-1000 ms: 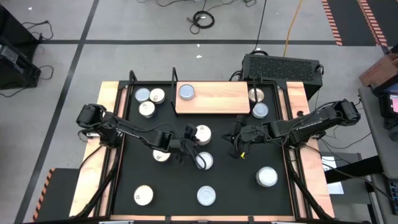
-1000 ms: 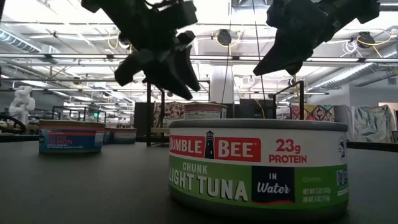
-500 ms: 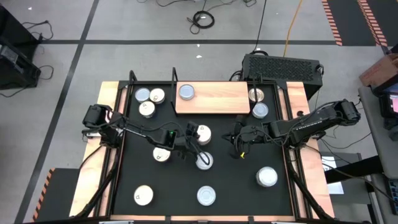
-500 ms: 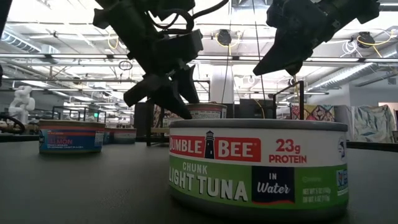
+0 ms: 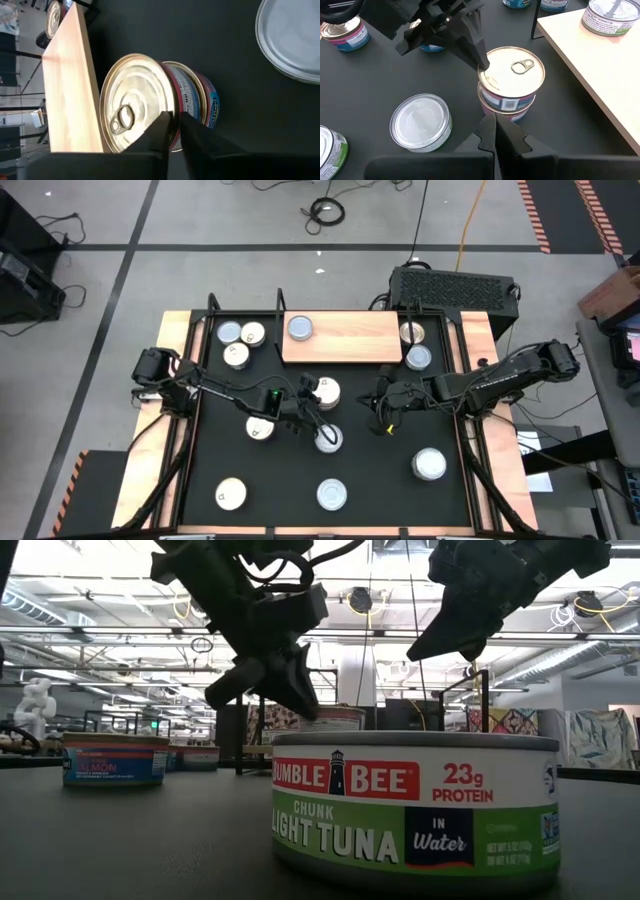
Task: Stack canned seafood by type on shelf
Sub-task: Put the center blue tuna can on the shelf
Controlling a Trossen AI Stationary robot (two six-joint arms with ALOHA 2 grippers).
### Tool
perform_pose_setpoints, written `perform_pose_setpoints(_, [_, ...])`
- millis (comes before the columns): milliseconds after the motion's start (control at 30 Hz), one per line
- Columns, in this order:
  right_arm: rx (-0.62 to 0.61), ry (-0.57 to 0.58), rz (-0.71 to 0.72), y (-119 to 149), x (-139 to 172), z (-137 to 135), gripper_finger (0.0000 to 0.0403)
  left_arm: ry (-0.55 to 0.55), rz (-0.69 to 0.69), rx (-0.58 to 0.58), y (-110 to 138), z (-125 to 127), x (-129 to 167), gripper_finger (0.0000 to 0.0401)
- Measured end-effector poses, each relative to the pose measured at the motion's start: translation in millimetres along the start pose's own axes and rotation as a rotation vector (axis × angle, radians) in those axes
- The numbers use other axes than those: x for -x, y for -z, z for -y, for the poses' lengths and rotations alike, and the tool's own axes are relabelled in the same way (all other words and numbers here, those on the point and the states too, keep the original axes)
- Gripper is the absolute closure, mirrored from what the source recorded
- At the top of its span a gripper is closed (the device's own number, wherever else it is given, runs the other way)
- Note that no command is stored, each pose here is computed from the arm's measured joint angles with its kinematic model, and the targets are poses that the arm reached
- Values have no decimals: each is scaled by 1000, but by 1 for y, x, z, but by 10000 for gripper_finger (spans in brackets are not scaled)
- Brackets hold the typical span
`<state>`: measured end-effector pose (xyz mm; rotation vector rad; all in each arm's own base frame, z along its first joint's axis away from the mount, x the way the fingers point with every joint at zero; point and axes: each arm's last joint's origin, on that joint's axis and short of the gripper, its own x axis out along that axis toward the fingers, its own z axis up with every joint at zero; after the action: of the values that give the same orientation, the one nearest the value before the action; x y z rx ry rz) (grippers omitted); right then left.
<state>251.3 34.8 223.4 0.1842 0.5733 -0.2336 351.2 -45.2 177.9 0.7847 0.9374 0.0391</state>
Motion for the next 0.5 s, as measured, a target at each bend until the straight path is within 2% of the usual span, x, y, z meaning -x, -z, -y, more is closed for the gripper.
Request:
perform_pose_setpoints(133, [0, 0, 0, 0, 0, 0, 403, -30, -22, -7, 0, 1, 1, 395])
perform_pose_setpoints(367, [1, 0, -1, 0, 0, 0, 403, -61, -45, -65, -2, 3, 3, 396])
perform_pose_setpoints(500, [0, 0, -1, 0, 0, 0, 403, -71, -27, -55, -8, -1, 5, 397])
